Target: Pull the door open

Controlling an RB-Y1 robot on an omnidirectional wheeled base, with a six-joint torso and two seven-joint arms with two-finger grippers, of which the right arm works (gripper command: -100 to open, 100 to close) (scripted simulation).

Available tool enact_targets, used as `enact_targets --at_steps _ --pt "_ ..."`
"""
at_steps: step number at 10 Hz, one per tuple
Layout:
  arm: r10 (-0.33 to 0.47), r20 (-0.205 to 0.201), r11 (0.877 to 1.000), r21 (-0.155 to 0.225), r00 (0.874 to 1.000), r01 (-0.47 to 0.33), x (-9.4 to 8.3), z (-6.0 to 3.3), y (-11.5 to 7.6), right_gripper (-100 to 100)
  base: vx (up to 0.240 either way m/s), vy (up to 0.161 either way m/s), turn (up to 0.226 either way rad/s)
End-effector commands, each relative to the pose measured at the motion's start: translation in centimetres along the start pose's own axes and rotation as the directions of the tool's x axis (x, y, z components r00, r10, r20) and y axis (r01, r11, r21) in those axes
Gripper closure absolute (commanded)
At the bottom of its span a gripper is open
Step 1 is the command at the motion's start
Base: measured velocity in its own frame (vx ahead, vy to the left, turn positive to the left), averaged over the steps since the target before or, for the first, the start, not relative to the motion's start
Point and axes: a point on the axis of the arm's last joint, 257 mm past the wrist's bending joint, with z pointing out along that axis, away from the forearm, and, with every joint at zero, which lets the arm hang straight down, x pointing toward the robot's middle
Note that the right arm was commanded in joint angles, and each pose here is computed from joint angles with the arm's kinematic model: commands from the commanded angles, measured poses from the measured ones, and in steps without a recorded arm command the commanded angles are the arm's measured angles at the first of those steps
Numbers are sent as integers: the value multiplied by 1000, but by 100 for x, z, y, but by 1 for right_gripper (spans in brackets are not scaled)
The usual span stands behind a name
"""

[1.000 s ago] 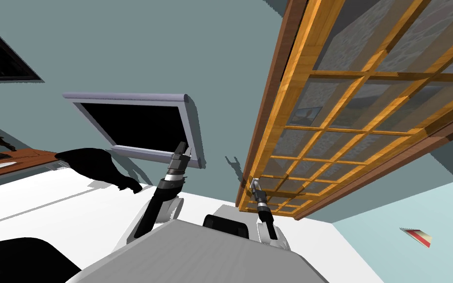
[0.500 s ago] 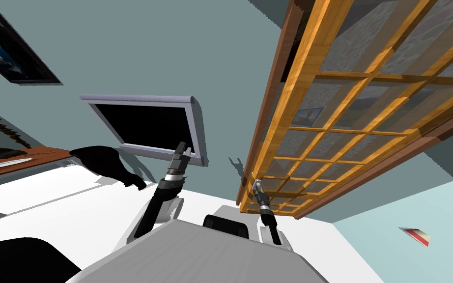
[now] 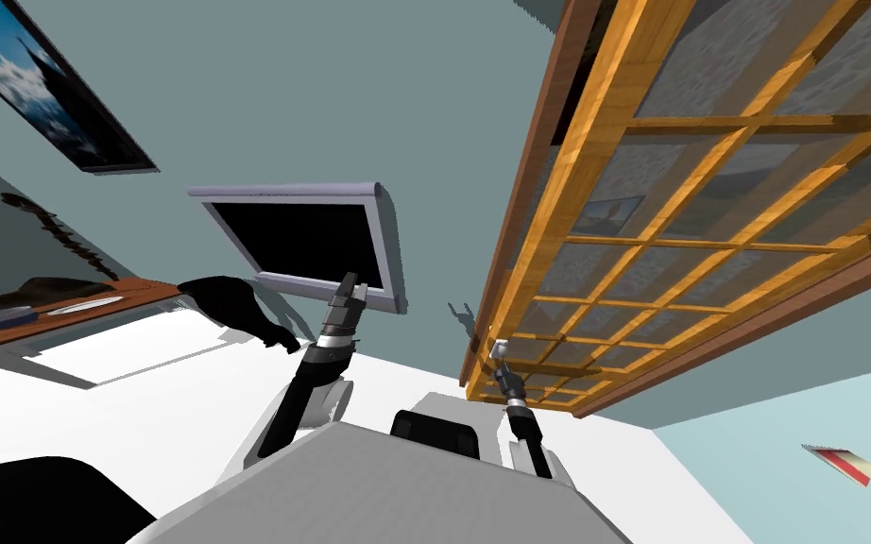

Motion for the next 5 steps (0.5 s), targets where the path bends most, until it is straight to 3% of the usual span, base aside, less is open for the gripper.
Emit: enact_targets --at_steps 1,5 --pt "-62 11 998 -29 998 62 -72 5 -18 -100 -200 41 55" --pt "-181 38 978 -95 983 184 -175 1 4 -100 -211 -59 48"
